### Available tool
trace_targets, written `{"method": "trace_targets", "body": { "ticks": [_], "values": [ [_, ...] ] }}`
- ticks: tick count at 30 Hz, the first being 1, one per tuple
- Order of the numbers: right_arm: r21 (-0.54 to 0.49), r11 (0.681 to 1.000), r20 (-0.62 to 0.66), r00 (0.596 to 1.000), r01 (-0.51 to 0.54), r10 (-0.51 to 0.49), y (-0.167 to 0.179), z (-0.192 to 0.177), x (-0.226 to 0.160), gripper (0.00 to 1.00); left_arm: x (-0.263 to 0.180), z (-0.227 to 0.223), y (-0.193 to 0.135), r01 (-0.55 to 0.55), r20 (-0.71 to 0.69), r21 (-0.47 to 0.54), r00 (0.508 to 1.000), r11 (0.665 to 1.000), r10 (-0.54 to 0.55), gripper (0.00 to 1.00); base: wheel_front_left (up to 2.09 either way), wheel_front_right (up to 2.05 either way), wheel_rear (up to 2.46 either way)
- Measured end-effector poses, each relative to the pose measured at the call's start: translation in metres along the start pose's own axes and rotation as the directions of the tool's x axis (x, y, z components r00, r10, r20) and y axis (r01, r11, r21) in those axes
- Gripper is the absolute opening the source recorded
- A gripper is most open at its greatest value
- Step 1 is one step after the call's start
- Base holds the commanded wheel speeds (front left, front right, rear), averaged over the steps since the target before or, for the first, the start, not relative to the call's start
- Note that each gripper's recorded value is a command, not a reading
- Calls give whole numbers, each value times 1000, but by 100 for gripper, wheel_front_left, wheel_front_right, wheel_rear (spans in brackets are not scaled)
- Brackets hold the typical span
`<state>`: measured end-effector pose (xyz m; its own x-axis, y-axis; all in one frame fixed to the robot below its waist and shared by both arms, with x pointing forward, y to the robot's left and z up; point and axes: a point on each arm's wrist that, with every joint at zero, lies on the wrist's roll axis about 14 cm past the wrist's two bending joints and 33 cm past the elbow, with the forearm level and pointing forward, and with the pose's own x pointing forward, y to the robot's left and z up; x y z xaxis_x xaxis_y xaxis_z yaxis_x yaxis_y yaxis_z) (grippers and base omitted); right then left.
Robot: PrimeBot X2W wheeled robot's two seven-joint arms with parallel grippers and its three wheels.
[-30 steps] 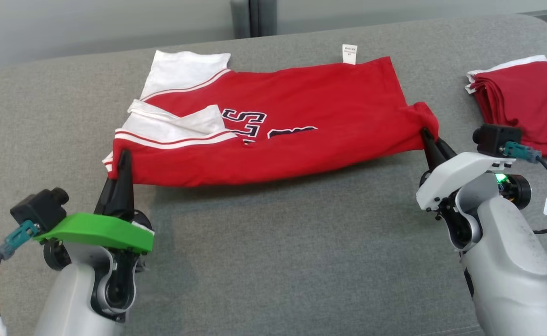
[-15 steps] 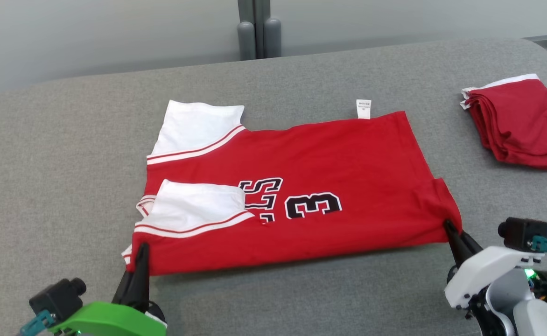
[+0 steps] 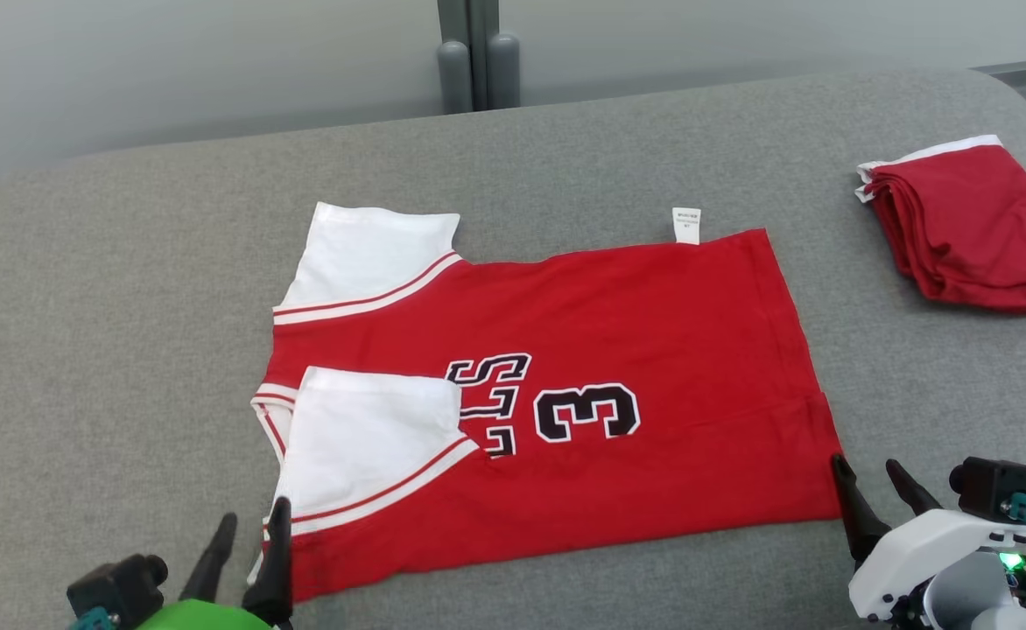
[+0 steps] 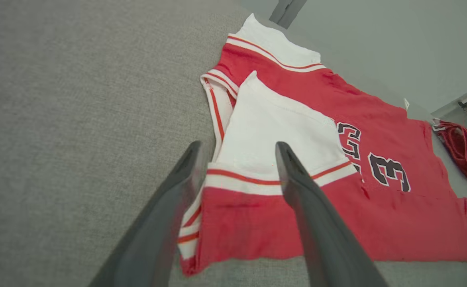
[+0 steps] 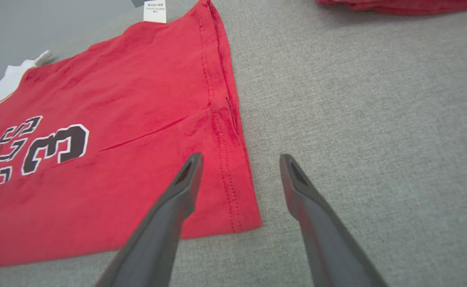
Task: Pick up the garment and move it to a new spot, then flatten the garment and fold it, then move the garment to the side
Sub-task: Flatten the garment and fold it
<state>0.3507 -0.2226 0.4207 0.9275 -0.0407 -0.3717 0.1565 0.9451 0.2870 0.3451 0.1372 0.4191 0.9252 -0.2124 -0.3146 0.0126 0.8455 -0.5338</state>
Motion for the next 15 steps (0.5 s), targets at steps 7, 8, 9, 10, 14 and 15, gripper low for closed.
{"method": "trace_targets", "body": {
  "ticks": [7, 8, 9, 10, 14, 15],
  "values": [
    [-102, 995, 89, 996, 5, 4, 4, 32, 6, 100, 28, 52, -28, 128, 69, 234, 987, 964, -148, 100, 0, 0, 0],
    [-112, 994, 104, 995, 1, 10, 6, 38, 8, 100, 35, 63, -34, 152, 68, 285, 982, 946, -178, 100, 0, 0, 0],
    [-125, 992, 117, 993, -2, 17, 9, 44, 11, 100, 41, 75, -41, 182, 63, 355, 974, 917, -218, 100, 0, 0, 0],
    [-137, 991, 125, 992, -7, 24, 12, 48, 13, 100, 47, 86, -47, 196, 66, 390, 968, 900, -240, 100, 0, 0, 0],
    [-186, 982, 165, 984, -35, 66, 28, 69, 26, 100, 75, 135, -76, 251, 67, 512, 942, 822, -330, 100, 0, 0, 0],
    [-195, 980, 168, 983, -41, 74, 32, 73, 30, 100, 83, 146, -83, 260, 64, 533, 937, 805, -345, 100, 0, 0, 0]
  ]
}}
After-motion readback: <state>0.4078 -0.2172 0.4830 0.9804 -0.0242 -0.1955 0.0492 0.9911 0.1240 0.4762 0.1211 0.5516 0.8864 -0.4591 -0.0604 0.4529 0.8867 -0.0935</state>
